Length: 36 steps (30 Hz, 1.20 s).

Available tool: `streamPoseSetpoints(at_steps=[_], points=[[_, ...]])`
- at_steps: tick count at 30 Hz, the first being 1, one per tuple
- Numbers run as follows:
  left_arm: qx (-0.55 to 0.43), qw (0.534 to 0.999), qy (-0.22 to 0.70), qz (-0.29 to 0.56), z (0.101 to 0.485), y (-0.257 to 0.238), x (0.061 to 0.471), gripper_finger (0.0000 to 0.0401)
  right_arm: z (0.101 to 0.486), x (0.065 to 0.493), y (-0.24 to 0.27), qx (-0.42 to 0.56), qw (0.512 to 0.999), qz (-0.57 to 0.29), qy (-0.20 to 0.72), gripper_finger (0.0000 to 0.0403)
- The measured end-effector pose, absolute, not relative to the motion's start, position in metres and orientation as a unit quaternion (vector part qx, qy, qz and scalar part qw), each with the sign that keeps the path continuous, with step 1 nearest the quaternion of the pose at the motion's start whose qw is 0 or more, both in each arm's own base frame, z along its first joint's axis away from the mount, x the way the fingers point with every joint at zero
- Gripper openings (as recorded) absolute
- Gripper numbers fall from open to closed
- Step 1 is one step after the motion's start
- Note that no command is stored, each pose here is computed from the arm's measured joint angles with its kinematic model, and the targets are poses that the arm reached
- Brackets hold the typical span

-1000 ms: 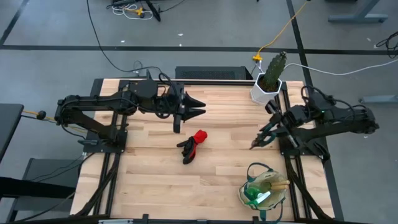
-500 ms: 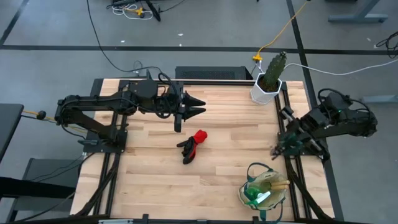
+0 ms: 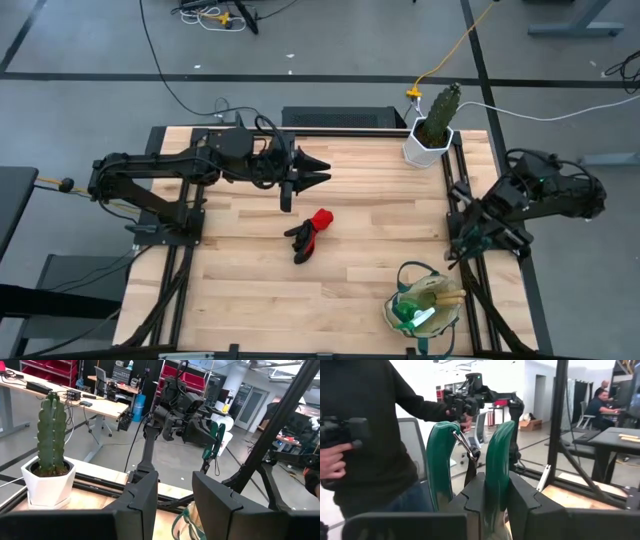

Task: Pick & Place Garden tools in Gardening bag
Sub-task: Put the green shear scissors into the gardening tool bag

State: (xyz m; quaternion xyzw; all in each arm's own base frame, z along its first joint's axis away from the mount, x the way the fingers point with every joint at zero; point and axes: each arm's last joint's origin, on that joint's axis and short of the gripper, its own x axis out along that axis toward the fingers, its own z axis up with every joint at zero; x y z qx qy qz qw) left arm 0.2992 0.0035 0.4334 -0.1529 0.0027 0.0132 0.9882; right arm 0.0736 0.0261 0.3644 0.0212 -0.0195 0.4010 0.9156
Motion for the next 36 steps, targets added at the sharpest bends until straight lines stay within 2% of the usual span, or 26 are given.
streamPoseSetpoints(at_steps=[11,36], points=[[-0.151,0.988,0.002,0.023,0.433,-0.002,0.3,0.0128,0.361,0.082,0.034,0.017,0.906,0.424,-0.003,0.005],[-0.15,0.988,0.0,0.034,0.433,-0.001,0.3,0.0128,0.299,0.098,0.059,0.026,0.877,0.472,0.085,0.005]])
